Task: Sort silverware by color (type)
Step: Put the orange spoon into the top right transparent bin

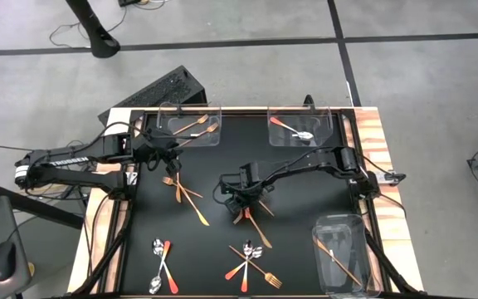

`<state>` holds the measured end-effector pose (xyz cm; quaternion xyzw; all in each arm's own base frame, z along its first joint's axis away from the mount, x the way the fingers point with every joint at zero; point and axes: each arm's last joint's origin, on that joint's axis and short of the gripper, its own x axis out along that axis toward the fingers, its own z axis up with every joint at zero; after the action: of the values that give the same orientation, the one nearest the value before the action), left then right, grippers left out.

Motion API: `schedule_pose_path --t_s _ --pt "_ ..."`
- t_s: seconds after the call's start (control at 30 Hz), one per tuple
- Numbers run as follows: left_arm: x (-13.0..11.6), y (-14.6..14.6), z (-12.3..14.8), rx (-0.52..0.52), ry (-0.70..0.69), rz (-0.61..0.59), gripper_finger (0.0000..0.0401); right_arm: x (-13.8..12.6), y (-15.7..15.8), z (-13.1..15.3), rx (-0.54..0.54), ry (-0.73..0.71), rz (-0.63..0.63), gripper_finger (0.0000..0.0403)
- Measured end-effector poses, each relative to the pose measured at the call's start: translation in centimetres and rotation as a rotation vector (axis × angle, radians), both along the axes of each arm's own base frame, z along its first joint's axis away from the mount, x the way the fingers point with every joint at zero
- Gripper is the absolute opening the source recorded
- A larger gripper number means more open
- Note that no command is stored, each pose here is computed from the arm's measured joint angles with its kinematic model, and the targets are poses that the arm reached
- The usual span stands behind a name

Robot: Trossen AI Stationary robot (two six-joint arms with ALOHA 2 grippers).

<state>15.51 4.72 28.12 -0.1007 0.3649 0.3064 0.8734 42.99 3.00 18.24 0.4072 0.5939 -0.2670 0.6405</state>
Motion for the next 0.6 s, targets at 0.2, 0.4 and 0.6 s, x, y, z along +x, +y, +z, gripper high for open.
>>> schedule_pose_path --t_s 0.2,0.4,0.6 --pt "0.0 0.0 0.0 -0.002 0.004 0.001 0.0118 0.1 -1.0 -0.3 -0.041 0.001 -0.055 0.0129" --pt "-0.1 0.0 -0.1 -0.005 0.006 0.003 0.0118 -0.1 -1.1 -2.0 -0.049 -0.021 -0.095 0.0129" --pt "-0.2 -0.1 -0.2 -0.018 0.023 0.010 0.0118 -0.8 -0.4 -3.2 -0.027 0.009 -0.091 0.0129"
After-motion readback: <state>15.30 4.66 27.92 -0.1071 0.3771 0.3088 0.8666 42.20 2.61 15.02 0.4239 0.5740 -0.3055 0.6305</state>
